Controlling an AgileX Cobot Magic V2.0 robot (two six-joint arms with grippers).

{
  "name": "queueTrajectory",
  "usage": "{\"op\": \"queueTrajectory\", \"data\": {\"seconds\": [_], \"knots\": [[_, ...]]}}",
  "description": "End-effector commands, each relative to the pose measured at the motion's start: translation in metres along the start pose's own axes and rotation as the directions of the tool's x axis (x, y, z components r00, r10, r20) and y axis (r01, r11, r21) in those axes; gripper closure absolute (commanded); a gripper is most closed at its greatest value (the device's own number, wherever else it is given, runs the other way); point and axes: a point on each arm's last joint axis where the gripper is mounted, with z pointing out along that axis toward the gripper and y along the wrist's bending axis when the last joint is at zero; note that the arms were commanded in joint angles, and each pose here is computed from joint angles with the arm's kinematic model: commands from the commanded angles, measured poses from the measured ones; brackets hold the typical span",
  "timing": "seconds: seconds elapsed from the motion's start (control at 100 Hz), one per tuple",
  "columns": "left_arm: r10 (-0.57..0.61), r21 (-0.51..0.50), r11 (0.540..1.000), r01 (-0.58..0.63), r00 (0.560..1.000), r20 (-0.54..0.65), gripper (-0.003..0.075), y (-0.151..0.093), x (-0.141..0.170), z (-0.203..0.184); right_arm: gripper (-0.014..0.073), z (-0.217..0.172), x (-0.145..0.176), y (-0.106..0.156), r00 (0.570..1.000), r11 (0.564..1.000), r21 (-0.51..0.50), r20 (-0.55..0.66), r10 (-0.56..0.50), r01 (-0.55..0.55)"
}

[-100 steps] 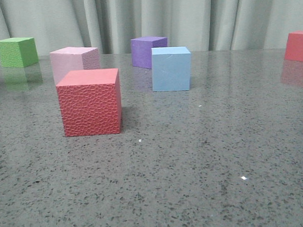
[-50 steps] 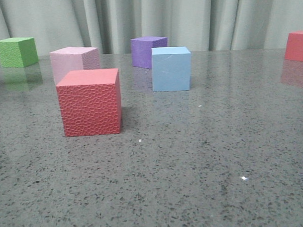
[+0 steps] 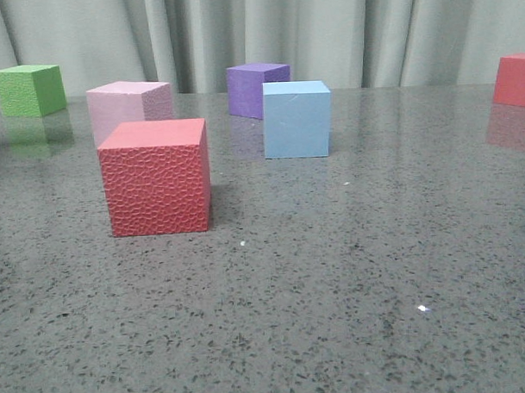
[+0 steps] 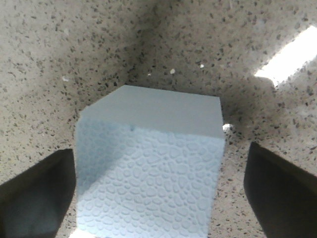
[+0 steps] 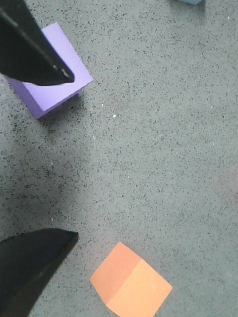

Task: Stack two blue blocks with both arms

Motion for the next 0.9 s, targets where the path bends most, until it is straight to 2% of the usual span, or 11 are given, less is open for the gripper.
{"op": "queueTrajectory", "data": {"seconds": [0.0, 0.12, 0.34, 0.48, 0.58, 0.72, 0.89], "knots": [[-0.013, -0.057, 0.998, 0.016, 0.998, 0.058, 0.0064, 0.004, 0.004, -0.027, 0.0005, -0.006, -0.010, 0.000, 0.996, 1.000, -0.003, 0.084, -0.010, 0.010], [-0.013, -0.057, 0.998, 0.016, 0.998, 0.058, 0.0116, 0.004, 0.004, -0.027, 0.0005, -0.006, -0.011, 0.000, 0.996, 1.000, -0.003, 0.085, -0.010, 0.010], [-0.010, -0.064, 0.998, 0.014, 0.999, 0.052, 0.0349, 0.004, 0.004, -0.027, 0.0005, -0.006, -0.011, 0.000, 0.996, 1.000, -0.003, 0.086, -0.010, 0.010], [-0.010, -0.061, 0.998, 0.013, 0.999, 0.049, 0.0459, 0.004, 0.004, -0.027, 0.0005, -0.006, -0.011, 0.000, 0.996, 1.000, -0.003, 0.086, -0.010, 0.010], [-0.012, -0.059, 0.998, 0.014, 0.999, 0.046, 0.0489, 0.003, 0.005, -0.029, 0.0005, -0.006, -0.011, 0.000, 0.996, 1.000, -0.003, 0.086, -0.010, 0.010], [-0.017, -0.068, 0.997, 0.021, 0.998, 0.065, 0.0489, 0.003, 0.007, -0.043, 0.0005, -0.006, -0.011, 0.000, 0.996, 1.000, -0.003, 0.086, -0.010, 0.010], [-0.037, -0.105, 0.993, 0.057, 0.983, 0.180, 0.0489, 0.004, 0.007, -0.080, 0.0005, -0.006, -0.011, 0.000, 0.996, 1.000, -0.003, 0.086, -0.010, 0.010]]}}
